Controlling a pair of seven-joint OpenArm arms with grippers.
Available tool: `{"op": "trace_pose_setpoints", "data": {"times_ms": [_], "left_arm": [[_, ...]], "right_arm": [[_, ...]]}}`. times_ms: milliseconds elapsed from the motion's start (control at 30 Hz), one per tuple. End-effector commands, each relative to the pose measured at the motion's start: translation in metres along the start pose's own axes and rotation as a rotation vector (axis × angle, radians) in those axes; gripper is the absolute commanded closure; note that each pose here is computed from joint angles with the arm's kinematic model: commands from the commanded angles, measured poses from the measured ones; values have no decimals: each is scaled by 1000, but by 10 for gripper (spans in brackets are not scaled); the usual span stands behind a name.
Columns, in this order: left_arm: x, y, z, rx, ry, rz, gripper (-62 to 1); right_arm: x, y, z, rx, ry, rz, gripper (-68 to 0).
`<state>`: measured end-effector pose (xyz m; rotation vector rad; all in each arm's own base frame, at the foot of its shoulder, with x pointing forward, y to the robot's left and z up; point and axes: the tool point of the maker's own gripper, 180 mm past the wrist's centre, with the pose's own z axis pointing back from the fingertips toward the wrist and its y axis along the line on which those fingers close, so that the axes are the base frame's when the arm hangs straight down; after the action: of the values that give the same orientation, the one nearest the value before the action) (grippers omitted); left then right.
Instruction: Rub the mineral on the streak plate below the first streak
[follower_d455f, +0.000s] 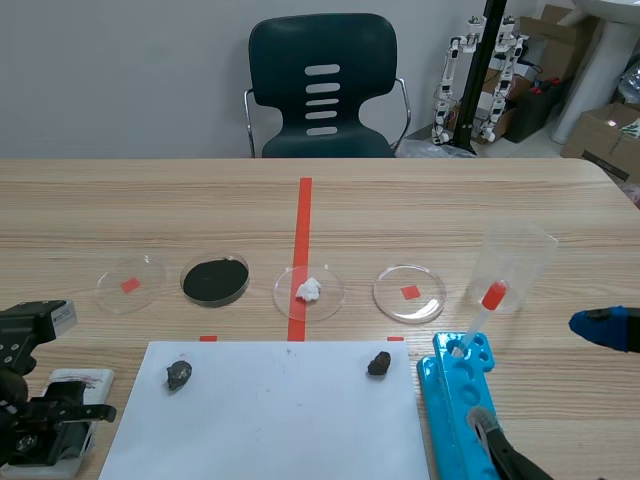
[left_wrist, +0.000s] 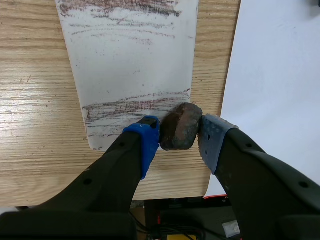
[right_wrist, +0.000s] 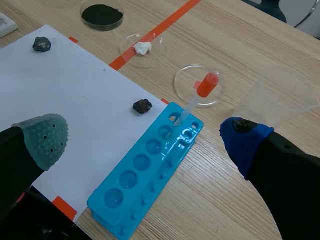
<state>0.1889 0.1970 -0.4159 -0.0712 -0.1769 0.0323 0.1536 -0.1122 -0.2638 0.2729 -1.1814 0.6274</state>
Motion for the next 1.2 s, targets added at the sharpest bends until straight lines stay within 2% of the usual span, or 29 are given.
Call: {"op": "trace_pose_setpoints", "data": {"times_ms": [0, 167, 233, 300, 367, 500, 633, 700, 900, 1033, 1167], "left_arm": [[1, 5, 1, 28, -2, -8, -145], [-6, 47, 7, 261, 36, 11, -145], [-7, 55, 10, 312, 40, 10, -145], [-7, 56, 10, 313, 39, 12, -145], [-7, 53, 9, 296, 36, 17, -145], [-2, 16, 2, 88, 12, 4, -145], [0, -4, 1, -25, 0, -6, -145], [2, -9, 1, -48, -10, -8, -145], [10, -7, 2, -44, -59, -11, -145], [31, -8, 15, -36, -216, -46, -145], [66, -18, 50, -44, -489, -122, -145]], "right_arm": [[6, -4, -1, -8, -26, 1, -647], [6, -4, -1, -8, -26, 1, -647], [6, -4, -1, -8, -26, 1, -647], [6, -4, -1, -8, -26, 1, -647], [6, -4, -1, -8, -26, 1, -647], [6, -4, -1, -8, -26, 1, -647], [6, -4, -1, -8, -26, 1, -647], [6, -4, -1, -8, -26, 1, -647], [6, -4, -1, -8, -26, 1, -647], [6, -4, -1, -8, -26, 1, -647], [6, -4, -1, -8, -26, 1, -647]]}}
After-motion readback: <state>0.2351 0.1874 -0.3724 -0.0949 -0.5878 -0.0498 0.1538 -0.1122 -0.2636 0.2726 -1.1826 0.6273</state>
